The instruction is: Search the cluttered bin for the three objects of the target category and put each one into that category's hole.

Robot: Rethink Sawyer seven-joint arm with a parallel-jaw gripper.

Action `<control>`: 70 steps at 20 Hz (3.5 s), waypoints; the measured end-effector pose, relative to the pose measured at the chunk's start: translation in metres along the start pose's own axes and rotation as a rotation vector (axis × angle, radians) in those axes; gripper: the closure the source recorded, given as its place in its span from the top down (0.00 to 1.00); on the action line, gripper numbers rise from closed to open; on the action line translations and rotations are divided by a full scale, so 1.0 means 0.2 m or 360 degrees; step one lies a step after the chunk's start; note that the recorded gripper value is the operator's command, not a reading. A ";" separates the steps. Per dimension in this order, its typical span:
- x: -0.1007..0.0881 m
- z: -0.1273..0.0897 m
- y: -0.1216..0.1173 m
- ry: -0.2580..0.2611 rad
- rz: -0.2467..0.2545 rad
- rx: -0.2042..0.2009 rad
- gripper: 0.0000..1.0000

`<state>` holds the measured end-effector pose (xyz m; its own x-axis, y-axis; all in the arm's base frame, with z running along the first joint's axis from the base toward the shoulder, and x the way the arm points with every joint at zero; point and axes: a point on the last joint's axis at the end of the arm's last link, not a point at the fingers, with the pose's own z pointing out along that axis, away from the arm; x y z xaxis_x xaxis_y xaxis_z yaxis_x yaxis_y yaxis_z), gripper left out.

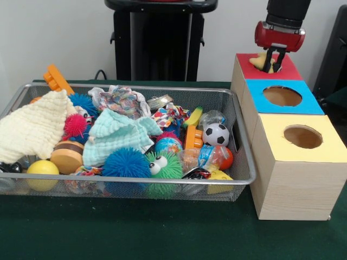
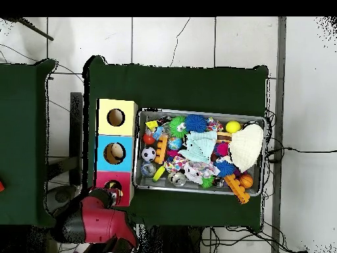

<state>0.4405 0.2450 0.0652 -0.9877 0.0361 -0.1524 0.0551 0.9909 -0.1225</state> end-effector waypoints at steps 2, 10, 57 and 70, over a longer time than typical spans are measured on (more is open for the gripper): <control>0.00 0.00 0.00 0.0000 0.0000 0.0000 0.00; 0.00 0.00 0.00 0.0000 0.0000 0.0000 0.00; -0.05 -0.06 -0.01 -0.0027 0.0024 -0.0019 0.00; -0.05 -0.07 -0.02 -0.0025 0.0032 -0.0024 0.00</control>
<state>0.4485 0.2425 0.0804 -0.9840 0.0542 -0.1699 0.0727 0.9919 -0.1042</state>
